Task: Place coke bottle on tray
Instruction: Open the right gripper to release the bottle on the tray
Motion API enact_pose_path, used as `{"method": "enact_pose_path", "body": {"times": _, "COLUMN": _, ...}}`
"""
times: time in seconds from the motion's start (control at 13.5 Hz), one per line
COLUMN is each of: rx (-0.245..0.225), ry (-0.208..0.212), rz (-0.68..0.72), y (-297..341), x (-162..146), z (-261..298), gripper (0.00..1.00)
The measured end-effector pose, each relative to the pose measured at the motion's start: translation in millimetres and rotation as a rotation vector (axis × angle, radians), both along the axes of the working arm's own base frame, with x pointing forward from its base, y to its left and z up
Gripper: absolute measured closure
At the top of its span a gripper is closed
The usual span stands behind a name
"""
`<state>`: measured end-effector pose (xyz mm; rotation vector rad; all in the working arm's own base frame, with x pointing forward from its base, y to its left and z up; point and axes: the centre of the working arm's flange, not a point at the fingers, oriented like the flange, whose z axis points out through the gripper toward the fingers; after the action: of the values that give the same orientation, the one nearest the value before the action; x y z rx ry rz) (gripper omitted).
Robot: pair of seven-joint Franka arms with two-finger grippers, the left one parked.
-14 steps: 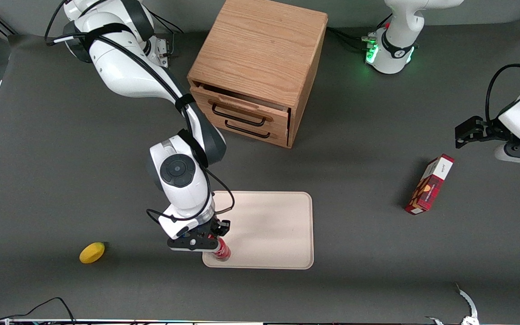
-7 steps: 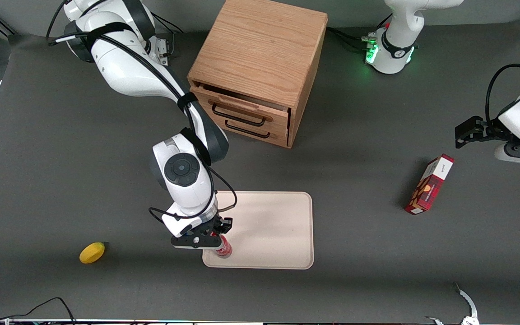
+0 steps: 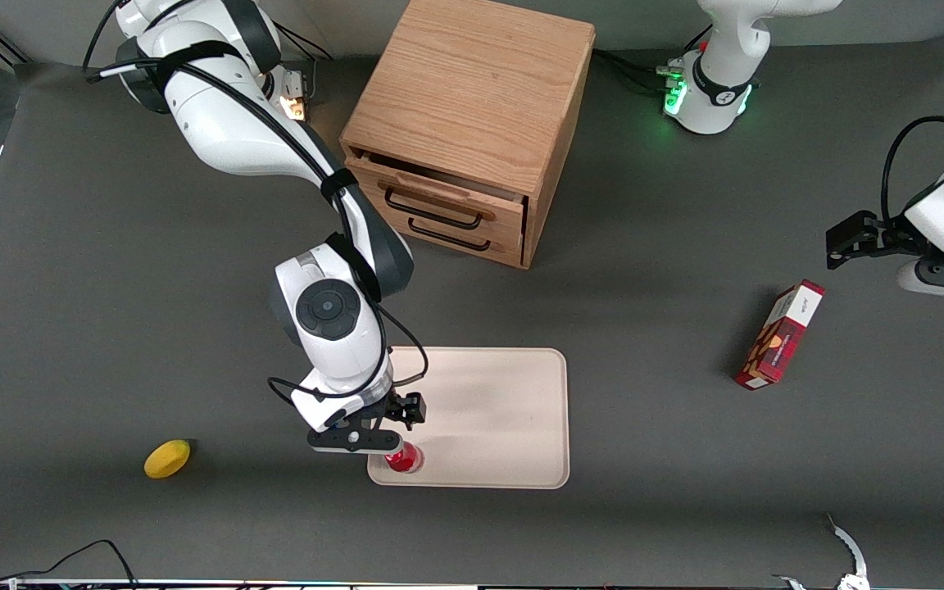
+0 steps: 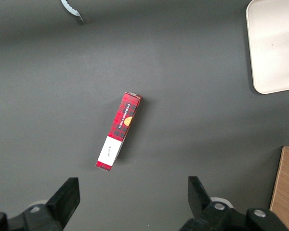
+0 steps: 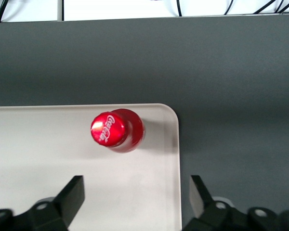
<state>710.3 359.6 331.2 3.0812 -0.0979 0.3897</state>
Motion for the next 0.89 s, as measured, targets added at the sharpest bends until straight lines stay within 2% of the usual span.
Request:
{"method": "enact_pose_path", "body": {"times": 0.52, "rx": -0.003, "ry": 0.007, "rz": -0.019, "y": -9.8, "x": 4.1, "z": 11.8, "gripper": 0.0}}
{"method": "enact_pose_path", "body": {"times": 0.66, "rx": 0.002, "ry": 0.01, "rz": -0.035, "y": -17.0, "x": 5.7, "z": 30.0, "gripper": 0.0}}
{"method": "enact_pose_path", "body": {"times": 0.89, "rx": 0.005, "ry": 0.039, "rz": -0.062, "y": -33.2, "x": 0.6, "z": 75.8, "gripper": 0.0}}
